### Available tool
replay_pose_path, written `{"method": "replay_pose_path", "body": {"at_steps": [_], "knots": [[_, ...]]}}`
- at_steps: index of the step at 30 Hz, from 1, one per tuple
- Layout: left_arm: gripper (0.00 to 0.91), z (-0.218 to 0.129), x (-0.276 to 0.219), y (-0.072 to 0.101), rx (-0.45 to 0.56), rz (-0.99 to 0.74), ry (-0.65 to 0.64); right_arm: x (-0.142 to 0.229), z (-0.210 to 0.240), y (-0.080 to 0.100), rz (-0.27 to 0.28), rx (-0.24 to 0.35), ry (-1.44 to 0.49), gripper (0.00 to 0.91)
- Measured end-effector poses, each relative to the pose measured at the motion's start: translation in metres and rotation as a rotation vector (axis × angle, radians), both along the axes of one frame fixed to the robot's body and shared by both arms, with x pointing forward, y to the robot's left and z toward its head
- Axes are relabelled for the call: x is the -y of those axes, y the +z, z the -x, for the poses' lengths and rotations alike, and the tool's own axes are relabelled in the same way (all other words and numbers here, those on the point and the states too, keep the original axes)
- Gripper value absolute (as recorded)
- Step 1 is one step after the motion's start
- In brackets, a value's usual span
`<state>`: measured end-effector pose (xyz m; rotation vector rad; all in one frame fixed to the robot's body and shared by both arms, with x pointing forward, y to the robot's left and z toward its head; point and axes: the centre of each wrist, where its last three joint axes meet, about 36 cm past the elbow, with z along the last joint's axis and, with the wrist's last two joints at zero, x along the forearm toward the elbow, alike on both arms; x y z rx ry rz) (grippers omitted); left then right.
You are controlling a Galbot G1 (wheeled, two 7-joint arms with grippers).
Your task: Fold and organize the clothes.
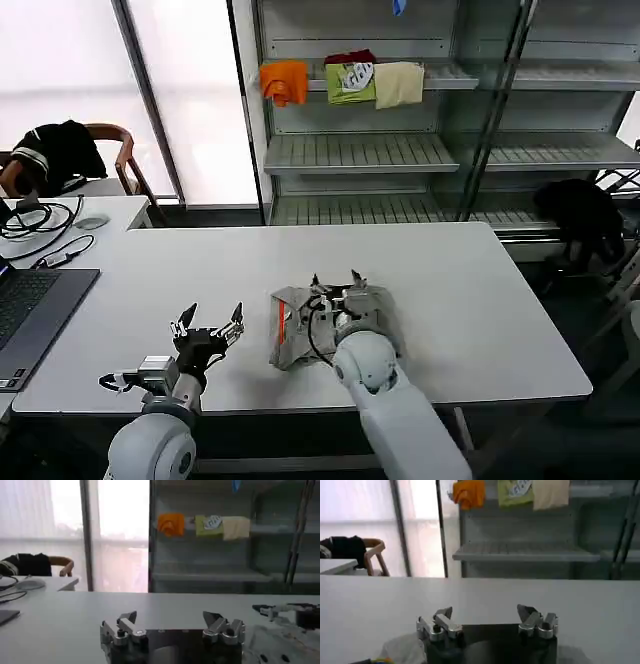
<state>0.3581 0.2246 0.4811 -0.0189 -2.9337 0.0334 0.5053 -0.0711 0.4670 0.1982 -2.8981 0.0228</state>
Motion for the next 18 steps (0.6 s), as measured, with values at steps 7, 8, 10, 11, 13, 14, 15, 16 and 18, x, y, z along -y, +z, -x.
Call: {"method": "replay_pose_path", "body": {"at_steps": [7,8,10,11,13,14,15,16,18], "knots": [[0.907,0.003,0.011,0.002,0.029,0.005,0.002,0.065,0.018,0.024,0.039,0.104,-0.096,0.907],[0.907,0.003,0.013,0.002,0.033,0.007,0.003,0.076,0.021,0.026,0.047,0.114,-0.113,0.907],[0.907,0.004,0.016,0.003,0.042,0.011,0.001,0.095,0.029,0.030,0.057,0.130,-0.139,0.907],[0.907,0.004,0.018,0.003,0.045,0.013,-0.001,0.106,0.033,0.032,0.062,0.138,-0.153,0.907],[0.907,0.004,0.021,0.002,0.051,0.016,-0.002,0.125,0.042,0.034,0.073,0.150,-0.180,0.907],[0.907,0.004,0.022,0.002,0.055,0.018,-0.001,0.135,0.046,0.035,0.079,0.155,-0.193,0.907],[0.907,0.004,0.023,0.002,0.058,0.017,0.002,0.142,0.050,0.036,0.083,0.158,-0.205,0.907],[0.907,0.003,0.023,0.002,0.060,0.016,0.003,0.149,0.054,0.036,0.087,0.160,-0.215,0.907],[0.907,0.004,0.025,0.002,0.061,0.011,0.005,0.162,0.062,0.037,0.095,0.162,-0.236,0.907]]}}
